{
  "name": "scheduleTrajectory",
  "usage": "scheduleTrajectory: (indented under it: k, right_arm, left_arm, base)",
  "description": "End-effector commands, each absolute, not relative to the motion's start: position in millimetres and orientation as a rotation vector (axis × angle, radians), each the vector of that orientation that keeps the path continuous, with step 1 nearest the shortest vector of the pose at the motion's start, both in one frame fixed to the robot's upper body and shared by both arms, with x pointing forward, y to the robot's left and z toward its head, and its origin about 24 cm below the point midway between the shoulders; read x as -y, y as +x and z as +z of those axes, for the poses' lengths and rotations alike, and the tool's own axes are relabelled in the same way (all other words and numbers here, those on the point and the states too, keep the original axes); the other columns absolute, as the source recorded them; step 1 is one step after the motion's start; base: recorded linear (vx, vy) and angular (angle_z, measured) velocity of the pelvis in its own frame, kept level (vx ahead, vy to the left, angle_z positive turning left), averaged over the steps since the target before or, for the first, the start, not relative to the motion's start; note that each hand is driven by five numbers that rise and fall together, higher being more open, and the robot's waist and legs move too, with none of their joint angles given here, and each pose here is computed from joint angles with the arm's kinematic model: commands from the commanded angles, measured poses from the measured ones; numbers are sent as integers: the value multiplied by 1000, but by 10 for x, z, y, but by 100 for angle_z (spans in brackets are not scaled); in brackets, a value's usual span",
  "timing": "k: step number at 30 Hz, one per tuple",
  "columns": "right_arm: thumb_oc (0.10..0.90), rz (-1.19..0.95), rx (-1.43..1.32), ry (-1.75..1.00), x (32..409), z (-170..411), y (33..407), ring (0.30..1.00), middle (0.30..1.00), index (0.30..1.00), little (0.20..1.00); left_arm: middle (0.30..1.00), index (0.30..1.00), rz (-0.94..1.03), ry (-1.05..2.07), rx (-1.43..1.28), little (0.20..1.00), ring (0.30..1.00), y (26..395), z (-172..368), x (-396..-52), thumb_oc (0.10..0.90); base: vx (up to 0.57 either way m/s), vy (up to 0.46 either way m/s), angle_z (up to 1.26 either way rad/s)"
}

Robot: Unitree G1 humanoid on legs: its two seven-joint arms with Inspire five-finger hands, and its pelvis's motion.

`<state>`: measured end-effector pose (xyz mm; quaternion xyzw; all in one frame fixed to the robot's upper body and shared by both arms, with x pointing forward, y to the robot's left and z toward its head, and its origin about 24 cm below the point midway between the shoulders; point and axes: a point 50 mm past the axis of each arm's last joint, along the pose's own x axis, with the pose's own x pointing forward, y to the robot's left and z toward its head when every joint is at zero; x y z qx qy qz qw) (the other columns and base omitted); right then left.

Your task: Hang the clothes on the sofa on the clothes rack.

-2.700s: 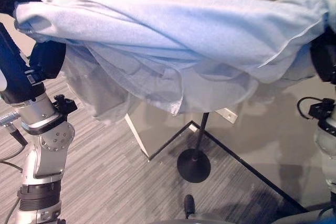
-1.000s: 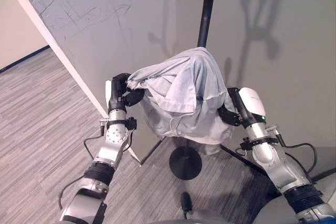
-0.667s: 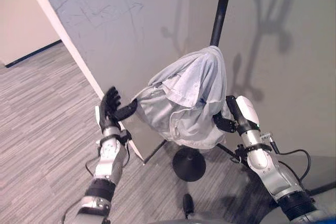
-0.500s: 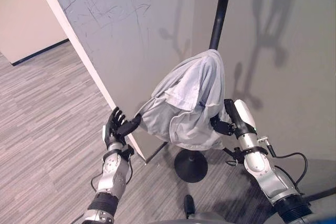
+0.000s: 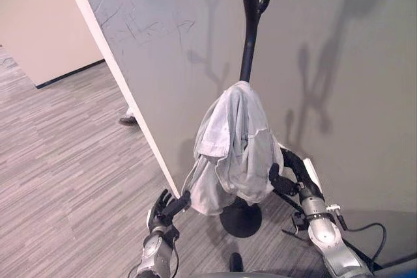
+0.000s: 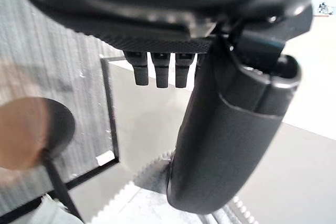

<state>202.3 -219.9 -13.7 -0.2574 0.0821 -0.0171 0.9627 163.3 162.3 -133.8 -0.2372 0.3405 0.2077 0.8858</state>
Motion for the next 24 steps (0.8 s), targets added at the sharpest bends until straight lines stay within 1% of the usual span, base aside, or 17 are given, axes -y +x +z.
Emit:
scheduleTrajectory:
  k: [1,3,4,5,6,7,8,9,11,13,14,16,18,21,22,23,24]
  right_arm:
    - [800,-124,-83,-466,2318,9,2130,900,900,900,900]
    - [800,-139,-75,-421,2328,24,2139,900,900,900,900]
    - [800,-143,-74,-347,2313,19,2145,900,900,900,900]
    - [800,-152,-83,-9,2307,-59,2072,900,900,900,900]
    - [800,-198,-102,94,2307,-157,2052,900,900,900,900]
    - [800,-198,-102,94,2307,-157,2053,900,900,900,900]
    - [800,-223,-113,271,2285,-236,2028,900,900,900,900]
    - [800,-266,-125,577,2234,-410,1978,900,900,900,900]
    - [800,-277,-159,772,2175,-570,1896,900,900,900,900]
    - [800,-296,-175,824,2180,-646,1847,900,900,900,900]
    - [800,-358,-235,863,2203,-805,1722,900,900,900,900]
    - [800,-458,-348,831,2264,-998,1561,900,900,900,900]
    - [800,-480,-397,820,2274,-1063,1517,900,900,900,900]
    - [800,-568,-676,763,2239,-1399,1165,900,900,900,900]
    - [800,-568,-676,763,2240,-1399,1167,900,900,900,900]
    - [800,-620,-844,738,2187,-1558,947,900,900,900,900]
    - [800,-620,-844,739,2187,-1558,949,900,900,900,900]
  left_arm:
    - [900,900,634,-251,-982,900,900,839,-1595,-2244,800]
    - [900,900,611,-235,-980,900,900,852,-1594,-2221,800]
    - [900,900,605,-232,-978,900,900,866,-1592,-2217,800]
    - [900,900,568,-228,-973,900,900,896,-1592,-2167,800]
    - [900,900,552,-238,-970,900,900,921,-1593,-2139,800]
    - [900,900,552,-238,-970,900,900,922,-1593,-2139,800]
    - [900,900,539,-234,-968,900,900,933,-1591,-2133,800]
    - [900,900,511,-240,-968,900,900,958,-1595,-2090,800]
    - [900,900,479,-241,-969,900,900,954,-1601,-2048,800]
    - [900,900,461,-239,-973,900,900,948,-1605,-2029,800]
    - [900,900,429,-224,-1002,900,900,894,-1629,-1999,800]
    - [900,900,393,-209,-1029,900,900,856,-1648,-1967,800]
    - [900,900,381,-203,-1036,900,900,845,-1653,-1955,800]
    - [900,900,322,-160,-1060,900,900,829,-1664,-1943,800]
    - [900,900,321,-160,-1060,900,900,830,-1663,-1943,800]
    - [900,900,300,-135,-1071,900,900,856,-1664,-1952,800]
    - [900,900,300,-135,-1071,900,900,858,-1663,-1952,800]
  base:
    - [-7,0,-7]
    - [-4,0,-2]
    - [-22,0,-4]
    - [-23,0,-6]
    - [-19,0,-7]
    - [-14,0,-13]
    - [-18,6,-25]
    - [-17,8,-28]
    - [3,3,6]
    - [3,3,9]
    - [0,0,0]
    - [20,-3,-8]
    - [5,-1,-2]
    - [11,-10,-22]
    - [3,-21,-31]
    - [3,-16,-15]
    - [13,-24,12]
